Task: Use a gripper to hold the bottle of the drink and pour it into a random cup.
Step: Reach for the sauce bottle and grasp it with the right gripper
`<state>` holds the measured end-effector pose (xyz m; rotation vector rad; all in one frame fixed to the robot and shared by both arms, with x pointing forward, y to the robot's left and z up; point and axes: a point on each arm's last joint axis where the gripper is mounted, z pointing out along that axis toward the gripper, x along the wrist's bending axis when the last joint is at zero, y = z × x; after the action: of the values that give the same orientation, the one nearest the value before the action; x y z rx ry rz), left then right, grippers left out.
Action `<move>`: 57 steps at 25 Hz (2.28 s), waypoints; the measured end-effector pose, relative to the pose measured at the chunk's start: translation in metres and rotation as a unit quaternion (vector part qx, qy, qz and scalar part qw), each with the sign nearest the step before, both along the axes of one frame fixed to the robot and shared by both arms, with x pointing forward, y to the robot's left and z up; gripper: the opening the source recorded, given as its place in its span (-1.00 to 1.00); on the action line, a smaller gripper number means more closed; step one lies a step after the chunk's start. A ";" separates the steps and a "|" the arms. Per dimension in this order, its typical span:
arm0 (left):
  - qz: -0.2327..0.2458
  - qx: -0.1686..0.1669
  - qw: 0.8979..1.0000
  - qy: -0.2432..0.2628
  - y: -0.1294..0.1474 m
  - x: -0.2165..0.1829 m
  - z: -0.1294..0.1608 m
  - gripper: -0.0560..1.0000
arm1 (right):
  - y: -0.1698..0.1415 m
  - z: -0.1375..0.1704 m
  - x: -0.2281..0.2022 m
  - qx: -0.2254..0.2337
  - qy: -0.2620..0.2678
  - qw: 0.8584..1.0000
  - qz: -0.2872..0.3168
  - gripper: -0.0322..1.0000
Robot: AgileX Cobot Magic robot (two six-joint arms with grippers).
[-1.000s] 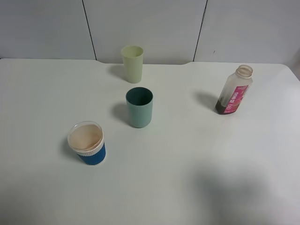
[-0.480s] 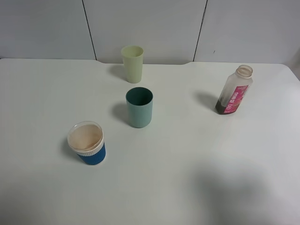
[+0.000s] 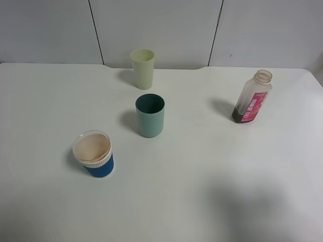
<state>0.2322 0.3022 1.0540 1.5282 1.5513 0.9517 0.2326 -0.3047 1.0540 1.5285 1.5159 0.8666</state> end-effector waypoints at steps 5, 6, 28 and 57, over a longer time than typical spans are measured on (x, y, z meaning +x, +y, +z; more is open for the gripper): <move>0.000 0.000 1.000 0.000 0.000 0.000 0.000 0.86 | 0.000 0.000 0.000 0.011 -0.001 1.000 0.016 0.95; 0.000 0.000 1.000 0.000 0.000 0.000 0.000 0.86 | 0.000 0.000 0.000 0.012 -0.001 1.000 0.017 0.95; 0.000 0.000 1.000 0.000 0.000 0.000 0.000 0.86 | 0.009 0.048 0.093 0.020 0.210 0.977 0.039 0.95; 0.000 0.000 1.000 0.000 0.000 0.000 0.000 0.86 | 0.046 -0.040 0.203 -0.016 0.444 0.889 0.111 0.95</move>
<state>0.2322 0.3022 1.0540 1.5282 1.5513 0.9517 0.4359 -0.2591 1.0137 1.8631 2.3686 0.2134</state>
